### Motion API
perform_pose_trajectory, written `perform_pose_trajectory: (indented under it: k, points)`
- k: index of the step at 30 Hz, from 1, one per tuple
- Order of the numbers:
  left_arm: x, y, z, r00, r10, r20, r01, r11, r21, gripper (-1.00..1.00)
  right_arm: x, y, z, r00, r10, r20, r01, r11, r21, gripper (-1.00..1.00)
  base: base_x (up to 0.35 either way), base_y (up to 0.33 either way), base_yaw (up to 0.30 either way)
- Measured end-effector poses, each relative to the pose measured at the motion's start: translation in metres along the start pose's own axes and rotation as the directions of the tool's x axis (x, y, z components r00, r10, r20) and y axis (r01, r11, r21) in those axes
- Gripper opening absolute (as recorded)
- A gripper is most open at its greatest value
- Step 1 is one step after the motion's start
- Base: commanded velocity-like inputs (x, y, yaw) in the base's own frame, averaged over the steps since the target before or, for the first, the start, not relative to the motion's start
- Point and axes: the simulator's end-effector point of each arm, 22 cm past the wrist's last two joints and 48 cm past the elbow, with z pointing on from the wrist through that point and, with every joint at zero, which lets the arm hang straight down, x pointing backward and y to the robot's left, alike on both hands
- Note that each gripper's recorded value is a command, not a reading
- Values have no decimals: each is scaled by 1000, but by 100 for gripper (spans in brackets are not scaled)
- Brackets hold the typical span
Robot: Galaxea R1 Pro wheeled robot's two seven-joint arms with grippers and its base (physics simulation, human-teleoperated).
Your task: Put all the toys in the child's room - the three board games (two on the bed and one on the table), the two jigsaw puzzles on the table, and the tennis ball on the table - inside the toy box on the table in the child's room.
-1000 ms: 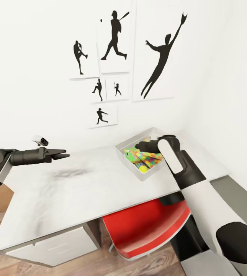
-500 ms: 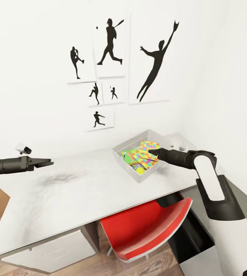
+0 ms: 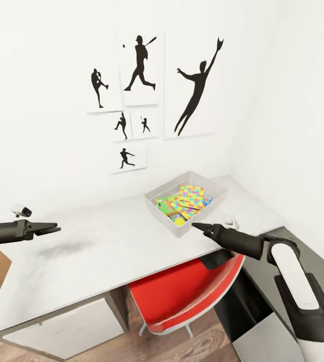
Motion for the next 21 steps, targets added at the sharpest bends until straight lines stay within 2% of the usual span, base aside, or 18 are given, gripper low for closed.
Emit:
perform_pose_trajectory:
  k: [4, 7, 12, 21]
  points:
    - [9, 2, -2, 1000, -13, -6, 13, 1000, -4, 100, 15, 11, -3, 999, 29, -15, -30, 997, -73, 100, -43, 0, -4]
    - [14, 3, -3, 1000, -21, -9, 20, 1000, -6, 100, 22, 14, -3, 999, 37, -24, -39, 995, -90, 100, -85, 0, -1]
    - [16, 2, -4, 1000, -23, -9, 23, 1000, -7, 100, 45, 5, -5, 996, 70, -51, -74, 994, -78, 100, -153, 0, 0]
    - [17, 3, -5, 1000, -29, -9, 29, 1000, -9, 100, 57, 4, -4, 994, 82, -66, -87, 993, -75, 100, -25, 0, 0]
